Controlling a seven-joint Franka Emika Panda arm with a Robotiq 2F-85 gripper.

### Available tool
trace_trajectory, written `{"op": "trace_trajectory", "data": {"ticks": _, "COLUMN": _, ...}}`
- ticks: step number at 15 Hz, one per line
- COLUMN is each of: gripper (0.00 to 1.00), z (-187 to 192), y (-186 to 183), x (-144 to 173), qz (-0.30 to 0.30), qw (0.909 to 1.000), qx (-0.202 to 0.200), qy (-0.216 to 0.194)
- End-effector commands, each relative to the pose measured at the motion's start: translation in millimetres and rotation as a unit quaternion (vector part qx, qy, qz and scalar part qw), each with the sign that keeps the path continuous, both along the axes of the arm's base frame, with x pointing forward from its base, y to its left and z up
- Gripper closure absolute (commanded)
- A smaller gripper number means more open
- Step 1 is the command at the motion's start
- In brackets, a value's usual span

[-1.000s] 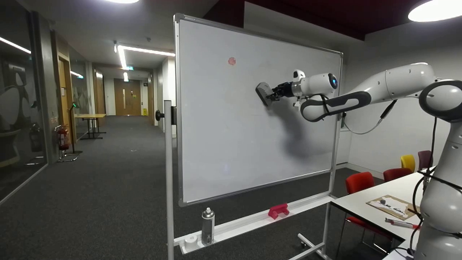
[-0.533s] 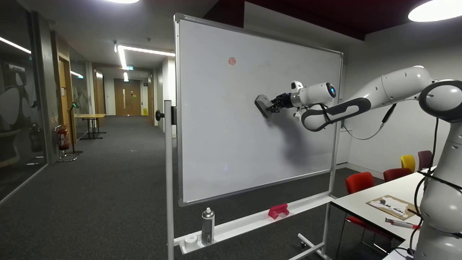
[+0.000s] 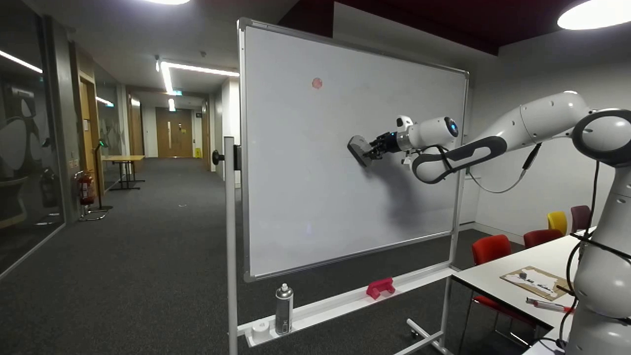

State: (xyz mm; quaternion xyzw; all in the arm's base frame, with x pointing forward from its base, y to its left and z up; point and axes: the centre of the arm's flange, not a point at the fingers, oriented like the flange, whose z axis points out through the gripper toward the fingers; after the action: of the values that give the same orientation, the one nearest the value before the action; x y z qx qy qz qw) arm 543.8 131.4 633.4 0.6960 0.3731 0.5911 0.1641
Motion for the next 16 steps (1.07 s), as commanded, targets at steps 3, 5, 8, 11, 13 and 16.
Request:
{"op": "trace_trajectory", "data": {"ticks": 3, "gripper": 0.68, "z": 60.6, "y": 0.3, "x": 2.2, "qz": 0.013, "qw": 0.9983, "qx": 0.006, "qy": -0.056}}
{"op": "trace_trajectory", "data": {"ticks": 5, "gripper": 0.68, "z": 72.3, "y": 7.3, "x": 1.3, "qz": 0.015, "qw": 0.9976, "qx": 0.005, "qy": -0.067}}
{"op": "trace_trajectory", "data": {"ticks": 8, "gripper": 0.68, "z": 89.8, "y": 31.6, "x": -2.8, "qz": 0.025, "qw": 0.9963, "qx": -0.001, "qy": -0.082}}
{"op": "trace_trajectory", "data": {"ticks": 11, "gripper": 0.68, "z": 111.0, "y": 73.2, "x": -19.9, "qz": 0.049, "qw": 0.9937, "qx": -0.003, "qy": -0.101}}
{"op": "trace_trajectory", "data": {"ticks": 13, "gripper": 0.68, "z": 118.5, "y": 102.4, "x": -34.0, "qz": 0.069, "qw": 0.9923, "qx": -0.010, "qy": -0.103}}
{"op": "trace_trajectory", "data": {"ticks": 16, "gripper": 0.68, "z": 121.3, "y": 144.0, "x": -50.5, "qz": 0.091, "qw": 0.9894, "qx": -0.039, "qy": -0.106}}
